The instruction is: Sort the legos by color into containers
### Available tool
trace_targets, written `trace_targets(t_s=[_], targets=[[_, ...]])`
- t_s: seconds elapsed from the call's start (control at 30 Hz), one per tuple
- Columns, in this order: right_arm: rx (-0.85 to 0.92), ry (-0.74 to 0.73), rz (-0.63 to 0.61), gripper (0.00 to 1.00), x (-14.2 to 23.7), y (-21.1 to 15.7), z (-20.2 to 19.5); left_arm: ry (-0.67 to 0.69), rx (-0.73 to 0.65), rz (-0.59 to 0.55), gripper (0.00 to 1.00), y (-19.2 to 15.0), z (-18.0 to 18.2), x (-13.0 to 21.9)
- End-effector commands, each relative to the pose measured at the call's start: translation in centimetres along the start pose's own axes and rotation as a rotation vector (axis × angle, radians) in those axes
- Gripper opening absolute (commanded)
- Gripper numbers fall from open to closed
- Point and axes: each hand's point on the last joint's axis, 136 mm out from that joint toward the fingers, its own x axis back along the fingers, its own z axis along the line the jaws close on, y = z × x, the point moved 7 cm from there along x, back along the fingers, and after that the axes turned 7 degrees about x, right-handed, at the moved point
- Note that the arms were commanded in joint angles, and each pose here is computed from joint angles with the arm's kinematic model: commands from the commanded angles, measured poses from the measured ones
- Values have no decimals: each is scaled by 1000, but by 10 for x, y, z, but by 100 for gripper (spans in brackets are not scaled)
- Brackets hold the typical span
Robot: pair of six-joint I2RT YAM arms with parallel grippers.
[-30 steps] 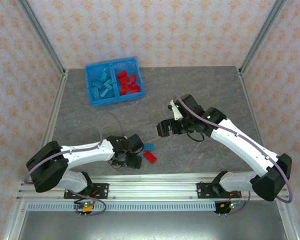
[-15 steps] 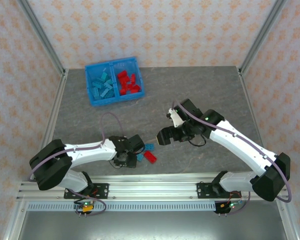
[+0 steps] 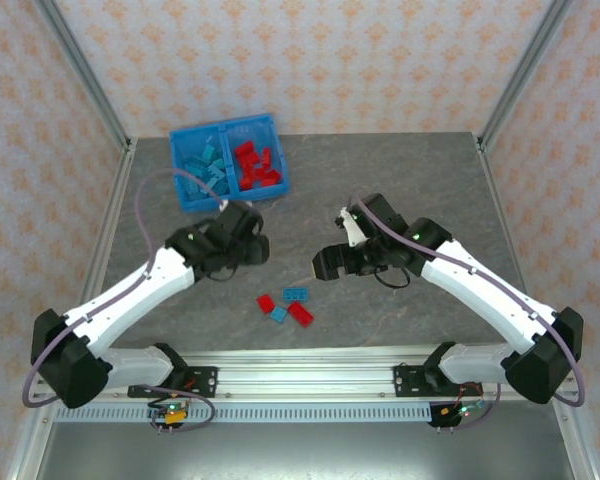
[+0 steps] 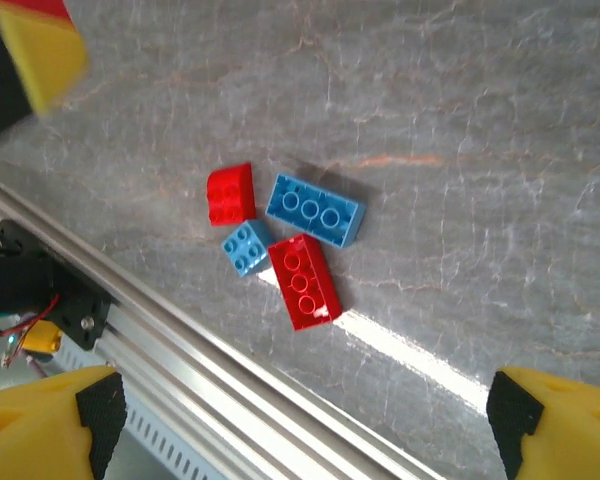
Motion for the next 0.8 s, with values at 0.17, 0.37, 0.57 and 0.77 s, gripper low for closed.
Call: trace_targets(t_s=[0.17,0.37,0.57,0.77], targets=[[-41,-19,-183,94,35,14,6,83,-62,-173,26,136,-12,-35],[-77,-46,-257,94,60,0,2,221,-60,-167,27,198,1,-117],[-109,-43,-320,94,81,-15,-1,228,-30,-147,36,222,3,-170],[-125,-64,-363,94,89,-20,-5,177,3,-129,57,222,-3,-166]])
